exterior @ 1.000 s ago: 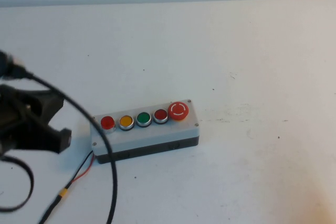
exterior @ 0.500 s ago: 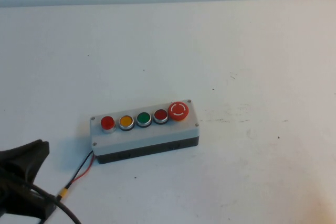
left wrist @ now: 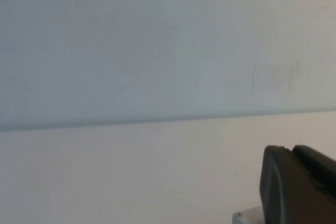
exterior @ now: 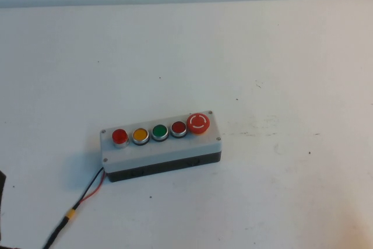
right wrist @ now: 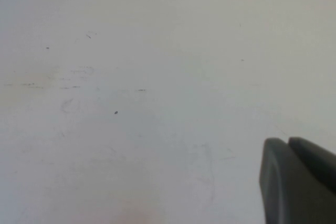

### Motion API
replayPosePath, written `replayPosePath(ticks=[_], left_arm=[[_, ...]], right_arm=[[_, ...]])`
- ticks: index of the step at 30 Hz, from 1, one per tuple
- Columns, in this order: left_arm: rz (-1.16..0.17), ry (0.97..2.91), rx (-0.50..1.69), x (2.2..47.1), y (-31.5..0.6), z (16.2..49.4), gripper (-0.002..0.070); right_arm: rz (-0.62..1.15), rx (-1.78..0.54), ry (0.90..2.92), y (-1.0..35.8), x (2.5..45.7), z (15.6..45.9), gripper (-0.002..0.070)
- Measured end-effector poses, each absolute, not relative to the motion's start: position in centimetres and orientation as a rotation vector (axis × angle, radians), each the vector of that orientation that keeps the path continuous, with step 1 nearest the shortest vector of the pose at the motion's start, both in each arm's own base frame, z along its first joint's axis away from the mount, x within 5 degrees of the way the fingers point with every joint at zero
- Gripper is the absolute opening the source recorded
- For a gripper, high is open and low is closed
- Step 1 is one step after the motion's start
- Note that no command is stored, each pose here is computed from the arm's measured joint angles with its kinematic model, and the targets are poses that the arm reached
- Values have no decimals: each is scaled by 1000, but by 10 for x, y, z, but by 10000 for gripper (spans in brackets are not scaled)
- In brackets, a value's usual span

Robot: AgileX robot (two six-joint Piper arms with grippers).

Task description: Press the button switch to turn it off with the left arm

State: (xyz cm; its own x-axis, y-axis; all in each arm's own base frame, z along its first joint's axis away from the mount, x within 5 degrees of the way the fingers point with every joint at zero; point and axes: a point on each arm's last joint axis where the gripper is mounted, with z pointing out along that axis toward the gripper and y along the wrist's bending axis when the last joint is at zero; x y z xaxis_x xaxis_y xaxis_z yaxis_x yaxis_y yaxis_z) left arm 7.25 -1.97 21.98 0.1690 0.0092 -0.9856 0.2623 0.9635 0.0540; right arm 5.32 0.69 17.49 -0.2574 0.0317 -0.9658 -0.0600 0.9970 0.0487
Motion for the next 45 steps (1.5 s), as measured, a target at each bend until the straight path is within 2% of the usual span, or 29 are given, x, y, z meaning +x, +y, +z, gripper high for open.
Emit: replayPosePath(ticks=[7,16,45], left_arm=[[-112,1589,196,57,-12,196,-2],[-132,1869,225,51,-13,171,-2],[-126,1873,229,51,-13,170,-2]], right_arm=[[87,-21,1829,7,53,175,-16],[87,-20,1827,7,53,175,-16],[87,-20,1827,7,53,175,-15]])
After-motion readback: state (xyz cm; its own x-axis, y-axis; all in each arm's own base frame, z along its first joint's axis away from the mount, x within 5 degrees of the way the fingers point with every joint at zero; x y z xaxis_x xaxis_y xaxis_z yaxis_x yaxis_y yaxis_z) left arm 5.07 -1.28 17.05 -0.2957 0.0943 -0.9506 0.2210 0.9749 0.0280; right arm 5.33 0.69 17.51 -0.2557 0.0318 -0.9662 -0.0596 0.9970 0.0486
